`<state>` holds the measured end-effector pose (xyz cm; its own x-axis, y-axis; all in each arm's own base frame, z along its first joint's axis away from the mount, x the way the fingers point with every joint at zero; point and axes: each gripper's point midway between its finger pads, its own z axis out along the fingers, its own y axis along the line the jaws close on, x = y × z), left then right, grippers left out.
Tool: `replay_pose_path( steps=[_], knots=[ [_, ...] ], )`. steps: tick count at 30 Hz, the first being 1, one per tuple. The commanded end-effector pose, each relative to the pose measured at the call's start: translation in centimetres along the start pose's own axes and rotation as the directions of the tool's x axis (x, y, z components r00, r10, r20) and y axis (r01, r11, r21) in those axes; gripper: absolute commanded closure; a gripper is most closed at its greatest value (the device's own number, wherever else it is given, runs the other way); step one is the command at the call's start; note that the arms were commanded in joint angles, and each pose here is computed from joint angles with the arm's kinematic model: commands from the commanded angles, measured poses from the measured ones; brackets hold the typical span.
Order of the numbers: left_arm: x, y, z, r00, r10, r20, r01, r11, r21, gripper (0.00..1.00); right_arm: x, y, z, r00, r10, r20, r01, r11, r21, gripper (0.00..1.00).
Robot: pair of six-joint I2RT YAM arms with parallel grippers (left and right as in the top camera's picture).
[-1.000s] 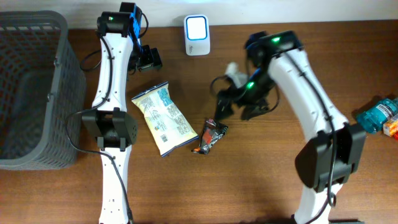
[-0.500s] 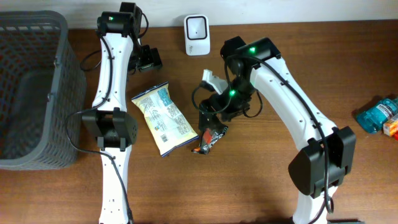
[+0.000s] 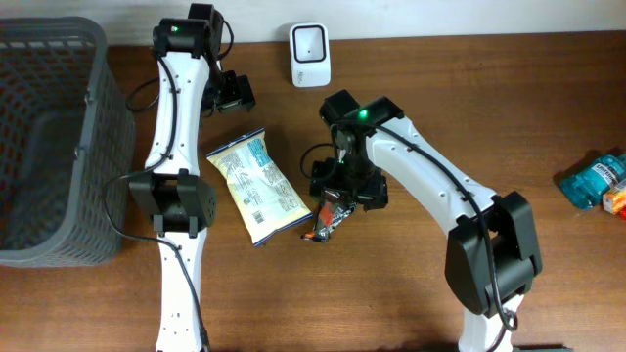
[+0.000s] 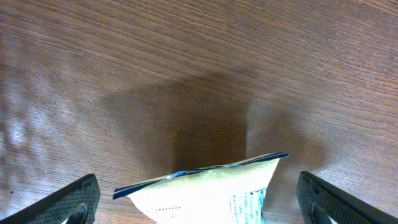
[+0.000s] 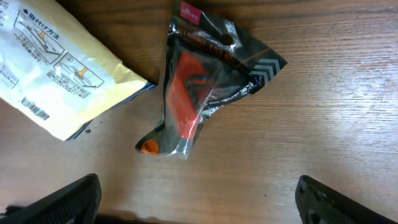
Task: Scan the item barcode
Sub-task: 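Reach the right gripper to the black hex wrench package and grasp it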
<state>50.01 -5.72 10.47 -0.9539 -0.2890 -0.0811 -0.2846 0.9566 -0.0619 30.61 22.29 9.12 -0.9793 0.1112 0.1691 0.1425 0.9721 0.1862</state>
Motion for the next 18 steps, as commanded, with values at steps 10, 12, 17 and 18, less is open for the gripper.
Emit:
replay_pose_path(
  steps=[10,12,17,18],
  knots=[
    [-0.3,0.0,-0.7,1.0,-0.01,0.021,0.01,1.0,0.004,0.01,0.4,-1.5,3.2,0.959,0.265,0.097,-0.274,0.956,0.1,0.01],
    [-0.3,0.0,-0.7,1.0,-0.01,0.021,0.01,1.0,0.004,0.01,0.5,-1.5,3.2,0.951,0.284,0.121,-0.298,0.948,0.114,0.01],
    [-0.3,0.0,-0.7,1.0,-0.01,0.02,0.01,1.0,0.004,0.01,0.3,-0.9,3.5,0.953,0.252,0.17,-0.275,0.953,0.13,0.01],
    [-0.3,0.0,-0.7,1.0,-0.01,0.02,0.01,1.0,0.004,0.01,0.2,-1.0,3.7,0.948,0.267,0.174,-0.291,0.948,0.132,0.01]
  ],
)
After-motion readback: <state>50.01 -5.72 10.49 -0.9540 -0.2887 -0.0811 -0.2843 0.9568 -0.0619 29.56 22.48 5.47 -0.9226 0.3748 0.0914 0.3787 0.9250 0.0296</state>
